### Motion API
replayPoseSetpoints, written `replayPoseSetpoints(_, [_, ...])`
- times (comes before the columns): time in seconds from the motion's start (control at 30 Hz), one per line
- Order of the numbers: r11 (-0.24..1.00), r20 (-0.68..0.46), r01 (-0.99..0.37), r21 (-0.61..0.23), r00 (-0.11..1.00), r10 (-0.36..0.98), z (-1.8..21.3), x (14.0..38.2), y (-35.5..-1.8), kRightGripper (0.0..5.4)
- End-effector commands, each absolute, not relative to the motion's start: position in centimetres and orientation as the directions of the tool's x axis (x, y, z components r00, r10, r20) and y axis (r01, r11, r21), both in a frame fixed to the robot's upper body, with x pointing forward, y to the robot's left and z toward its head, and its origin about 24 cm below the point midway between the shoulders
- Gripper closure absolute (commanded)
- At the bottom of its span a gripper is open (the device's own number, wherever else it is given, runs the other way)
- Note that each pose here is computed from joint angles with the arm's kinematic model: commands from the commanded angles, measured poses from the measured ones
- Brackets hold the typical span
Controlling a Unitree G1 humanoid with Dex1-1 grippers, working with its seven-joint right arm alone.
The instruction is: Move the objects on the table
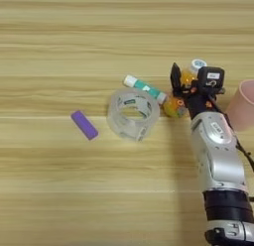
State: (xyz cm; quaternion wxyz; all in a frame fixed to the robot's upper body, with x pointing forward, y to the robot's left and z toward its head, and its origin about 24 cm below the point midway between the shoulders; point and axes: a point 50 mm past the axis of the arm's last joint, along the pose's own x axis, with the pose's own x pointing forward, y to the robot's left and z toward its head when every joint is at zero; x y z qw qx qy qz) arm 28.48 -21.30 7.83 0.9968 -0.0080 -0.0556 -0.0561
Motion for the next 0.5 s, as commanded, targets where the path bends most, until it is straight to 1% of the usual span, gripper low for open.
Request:
replayPoseSetpoints(0.03, [0.996, 0.232, 0.080, -0.036, 0.970, -0.070, 10.8, 29.1, -20.9, 1.98])
replayPoseSetpoints(0.5, [0.997, 0.308, 0.058, -0.050, 0.951, -0.040, 12.8, 28.6, -20.5, 1.98])
